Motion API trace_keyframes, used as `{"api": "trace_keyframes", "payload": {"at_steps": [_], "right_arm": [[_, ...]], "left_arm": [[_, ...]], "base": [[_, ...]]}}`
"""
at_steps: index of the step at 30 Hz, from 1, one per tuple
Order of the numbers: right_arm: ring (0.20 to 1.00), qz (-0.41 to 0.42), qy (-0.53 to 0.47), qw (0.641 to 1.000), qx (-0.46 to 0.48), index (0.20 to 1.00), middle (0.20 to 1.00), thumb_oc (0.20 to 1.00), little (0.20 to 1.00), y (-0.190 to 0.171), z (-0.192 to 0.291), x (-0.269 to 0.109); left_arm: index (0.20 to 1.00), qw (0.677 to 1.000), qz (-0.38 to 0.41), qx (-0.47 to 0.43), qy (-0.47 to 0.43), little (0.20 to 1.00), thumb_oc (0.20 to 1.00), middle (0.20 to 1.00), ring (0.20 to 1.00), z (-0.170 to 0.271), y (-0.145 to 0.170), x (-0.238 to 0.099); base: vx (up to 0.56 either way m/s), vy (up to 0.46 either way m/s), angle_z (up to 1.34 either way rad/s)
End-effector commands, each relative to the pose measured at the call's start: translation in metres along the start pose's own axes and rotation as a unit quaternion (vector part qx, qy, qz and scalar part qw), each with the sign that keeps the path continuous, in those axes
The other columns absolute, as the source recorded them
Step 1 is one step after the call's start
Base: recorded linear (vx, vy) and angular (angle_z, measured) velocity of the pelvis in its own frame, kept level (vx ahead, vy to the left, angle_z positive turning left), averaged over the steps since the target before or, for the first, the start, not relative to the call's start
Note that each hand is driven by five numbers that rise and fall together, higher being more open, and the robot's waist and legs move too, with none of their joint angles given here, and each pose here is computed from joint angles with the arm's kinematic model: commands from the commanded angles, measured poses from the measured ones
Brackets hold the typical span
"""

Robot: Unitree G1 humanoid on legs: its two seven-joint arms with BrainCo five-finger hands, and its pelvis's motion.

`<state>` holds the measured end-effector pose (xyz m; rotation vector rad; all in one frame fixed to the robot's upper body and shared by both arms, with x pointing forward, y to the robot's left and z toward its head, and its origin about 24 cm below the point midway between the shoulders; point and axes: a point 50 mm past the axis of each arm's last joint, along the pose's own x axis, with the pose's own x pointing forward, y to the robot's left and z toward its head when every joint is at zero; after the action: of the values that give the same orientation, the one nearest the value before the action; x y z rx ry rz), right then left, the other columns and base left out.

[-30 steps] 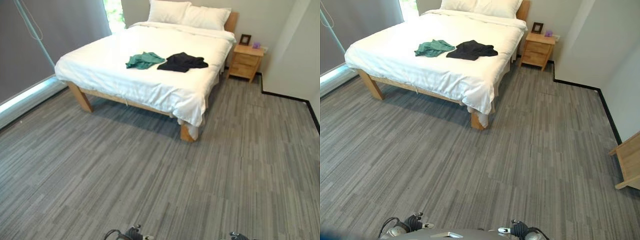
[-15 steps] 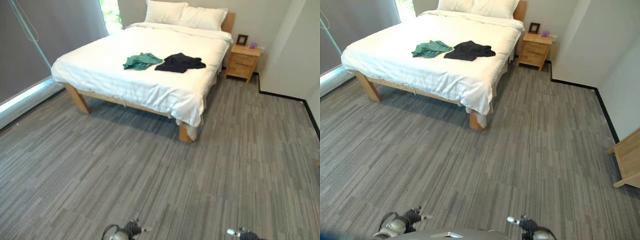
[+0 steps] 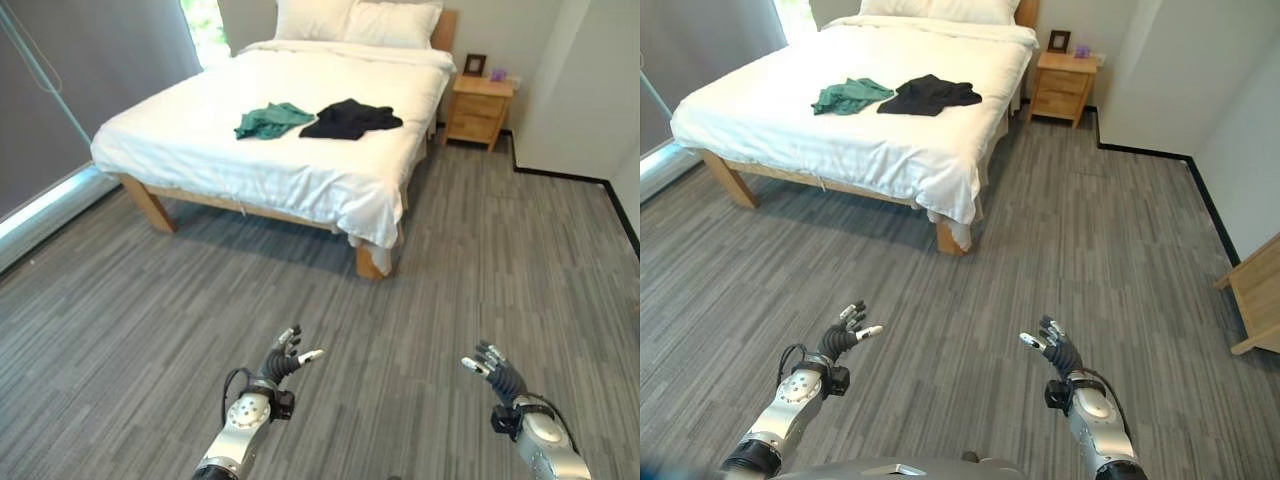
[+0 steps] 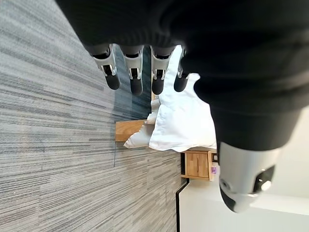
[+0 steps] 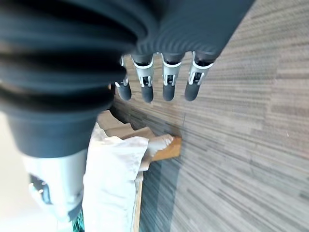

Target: Pick up bed clothes into laundry basket.

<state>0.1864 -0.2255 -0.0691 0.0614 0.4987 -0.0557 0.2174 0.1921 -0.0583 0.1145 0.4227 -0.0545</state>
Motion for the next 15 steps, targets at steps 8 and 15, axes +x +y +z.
{"api": "trace_keyframes", "payload": {"at_steps": [8, 15], "right_arm": [[1.000, 0.036, -0.136, 0.989, -0.039, 1.000, 1.000, 1.000, 1.000, 0.019, 0.059, 0.006], [1.000, 0.065, -0.189, 0.978, -0.053, 1.000, 1.000, 1.000, 1.000, 0.032, 0.086, 0.007]], "left_arm": [[1.000, 0.994, 0.083, -0.042, -0.065, 1.000, 1.000, 1.000, 1.000, 0.023, 0.027, 0.000], [1.000, 0.986, 0.122, -0.021, -0.115, 1.000, 1.000, 1.000, 1.000, 0.049, 0.048, 0.000]], "base": [[0.02, 0.071, -0.11], [0.03, 0.145, -0.15]]}}
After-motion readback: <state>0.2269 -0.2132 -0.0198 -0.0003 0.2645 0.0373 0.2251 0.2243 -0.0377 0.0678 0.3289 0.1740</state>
